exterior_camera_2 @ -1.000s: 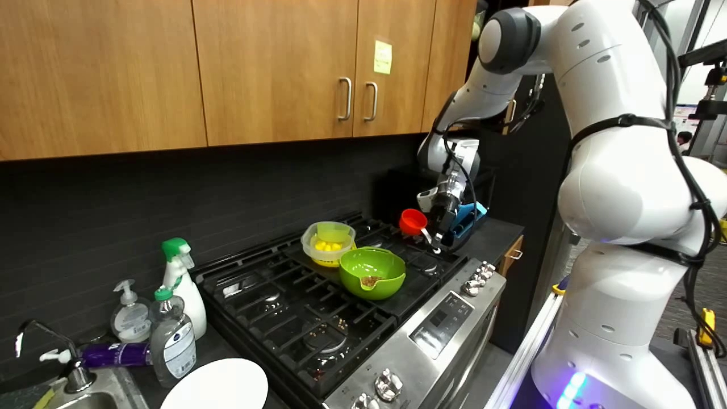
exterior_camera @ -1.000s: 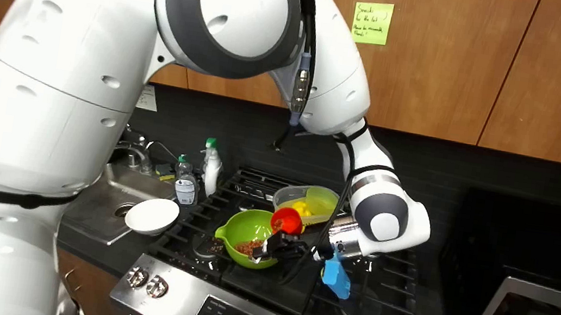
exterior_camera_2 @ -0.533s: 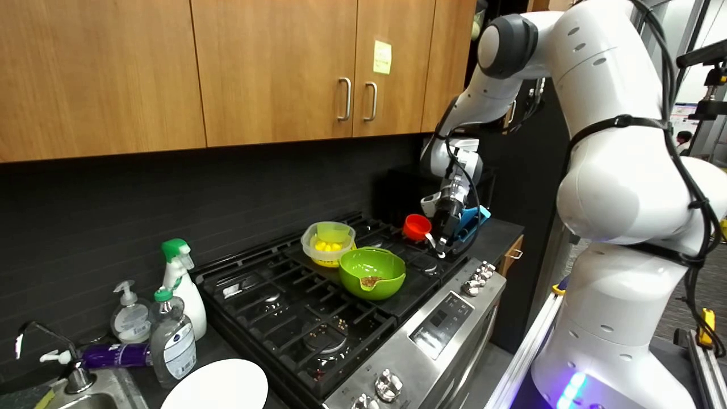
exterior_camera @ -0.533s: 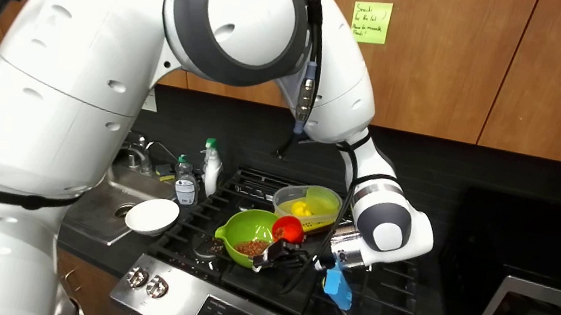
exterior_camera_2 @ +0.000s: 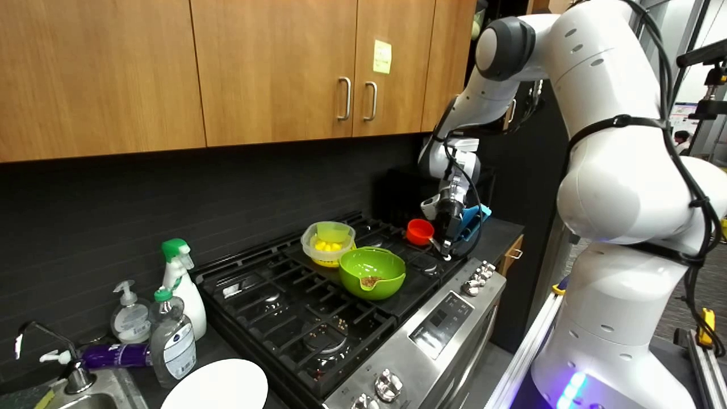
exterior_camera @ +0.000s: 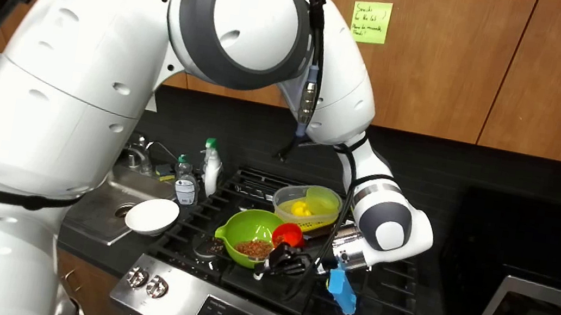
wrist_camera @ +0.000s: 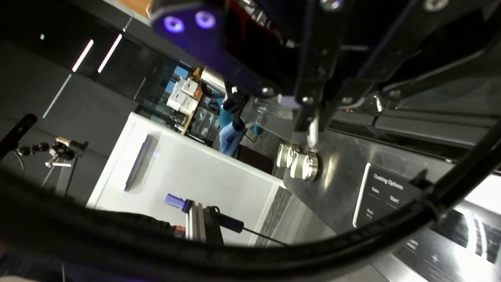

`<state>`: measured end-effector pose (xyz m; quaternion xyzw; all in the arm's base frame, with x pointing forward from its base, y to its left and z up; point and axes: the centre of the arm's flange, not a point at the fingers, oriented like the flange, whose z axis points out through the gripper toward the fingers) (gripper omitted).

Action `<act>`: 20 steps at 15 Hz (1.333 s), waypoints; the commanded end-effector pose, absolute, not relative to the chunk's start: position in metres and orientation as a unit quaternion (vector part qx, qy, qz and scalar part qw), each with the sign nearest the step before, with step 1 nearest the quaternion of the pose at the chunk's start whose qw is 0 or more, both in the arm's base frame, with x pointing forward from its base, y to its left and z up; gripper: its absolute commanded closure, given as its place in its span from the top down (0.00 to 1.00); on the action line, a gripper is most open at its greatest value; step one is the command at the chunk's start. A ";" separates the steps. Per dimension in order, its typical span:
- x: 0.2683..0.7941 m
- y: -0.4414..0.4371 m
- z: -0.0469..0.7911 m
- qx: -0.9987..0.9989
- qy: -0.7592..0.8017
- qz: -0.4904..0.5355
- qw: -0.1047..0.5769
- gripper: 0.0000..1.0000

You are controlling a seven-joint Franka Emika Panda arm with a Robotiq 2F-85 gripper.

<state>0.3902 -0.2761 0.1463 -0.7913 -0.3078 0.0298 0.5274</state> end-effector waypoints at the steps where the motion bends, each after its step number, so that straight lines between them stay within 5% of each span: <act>1: 0.392 -0.277 0.146 -0.794 -0.316 0.037 0.518 0.04; 20: 0.408 -0.325 0.100 -0.794 -0.256 0.062 0.548 0.01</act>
